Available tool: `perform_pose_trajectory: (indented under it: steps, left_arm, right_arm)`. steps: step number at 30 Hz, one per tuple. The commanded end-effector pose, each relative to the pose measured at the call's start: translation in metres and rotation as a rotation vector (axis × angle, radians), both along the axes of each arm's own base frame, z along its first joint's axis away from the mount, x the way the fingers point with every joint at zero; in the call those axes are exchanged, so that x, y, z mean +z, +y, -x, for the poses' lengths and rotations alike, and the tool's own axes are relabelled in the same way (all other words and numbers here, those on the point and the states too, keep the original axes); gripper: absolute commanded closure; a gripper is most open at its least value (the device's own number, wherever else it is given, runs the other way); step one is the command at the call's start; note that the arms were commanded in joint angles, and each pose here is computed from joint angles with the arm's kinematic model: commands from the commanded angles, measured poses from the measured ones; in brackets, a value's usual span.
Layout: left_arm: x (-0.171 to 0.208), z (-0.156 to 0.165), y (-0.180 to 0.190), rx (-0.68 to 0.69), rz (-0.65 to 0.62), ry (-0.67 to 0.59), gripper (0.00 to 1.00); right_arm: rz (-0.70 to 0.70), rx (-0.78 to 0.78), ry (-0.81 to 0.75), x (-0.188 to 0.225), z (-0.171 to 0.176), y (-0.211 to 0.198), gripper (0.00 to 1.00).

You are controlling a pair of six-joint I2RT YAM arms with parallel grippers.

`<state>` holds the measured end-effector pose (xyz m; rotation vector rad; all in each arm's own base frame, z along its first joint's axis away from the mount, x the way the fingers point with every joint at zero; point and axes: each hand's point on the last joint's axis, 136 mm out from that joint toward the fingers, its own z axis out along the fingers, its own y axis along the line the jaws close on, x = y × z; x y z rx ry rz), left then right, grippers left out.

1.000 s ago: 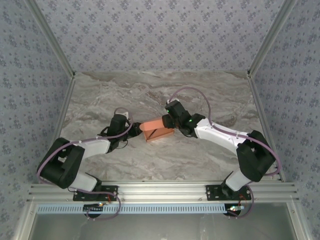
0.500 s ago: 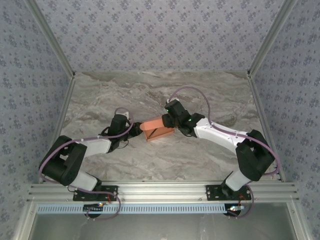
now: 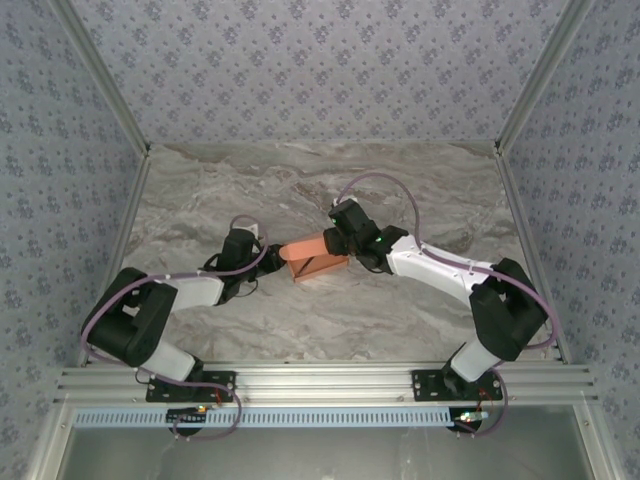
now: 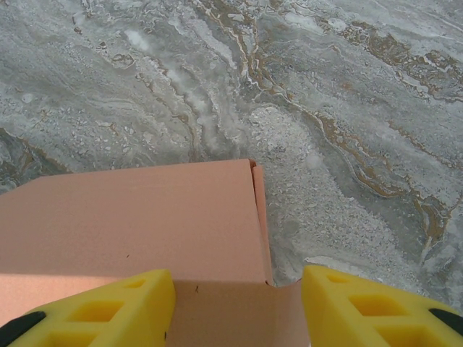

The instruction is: Fold the paper box

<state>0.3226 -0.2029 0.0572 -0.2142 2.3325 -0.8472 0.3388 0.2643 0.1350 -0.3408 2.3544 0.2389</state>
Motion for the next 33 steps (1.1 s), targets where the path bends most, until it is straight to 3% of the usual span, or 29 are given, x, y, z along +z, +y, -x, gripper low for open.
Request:
perform_pose_trajectory:
  steps: [1, 13, 29, 33]
  left_arm:
    - [-0.007, 0.004, -0.003, -0.02, 0.013, 0.025, 0.63]
    - [-0.003, 0.003, -0.004, -0.02, 0.017, 0.017, 0.62]
    - [0.004, 0.01, 0.039, 0.103, -0.146, -0.032, 0.55]
    - [0.027, 0.012, 0.056, 0.161, -0.182, -0.107, 0.52]
  right_arm:
    - [0.041, 0.028, 0.057, -0.016, 0.009, 0.004, 0.48]
    - [0.05, 0.032, 0.062, -0.019, 0.009, 0.005, 0.48]
    - [0.102, 0.013, 0.071, -0.031, 0.01, -0.006, 0.48]
    - [0.117, 0.011, 0.081, -0.039, 0.013, -0.01, 0.48]
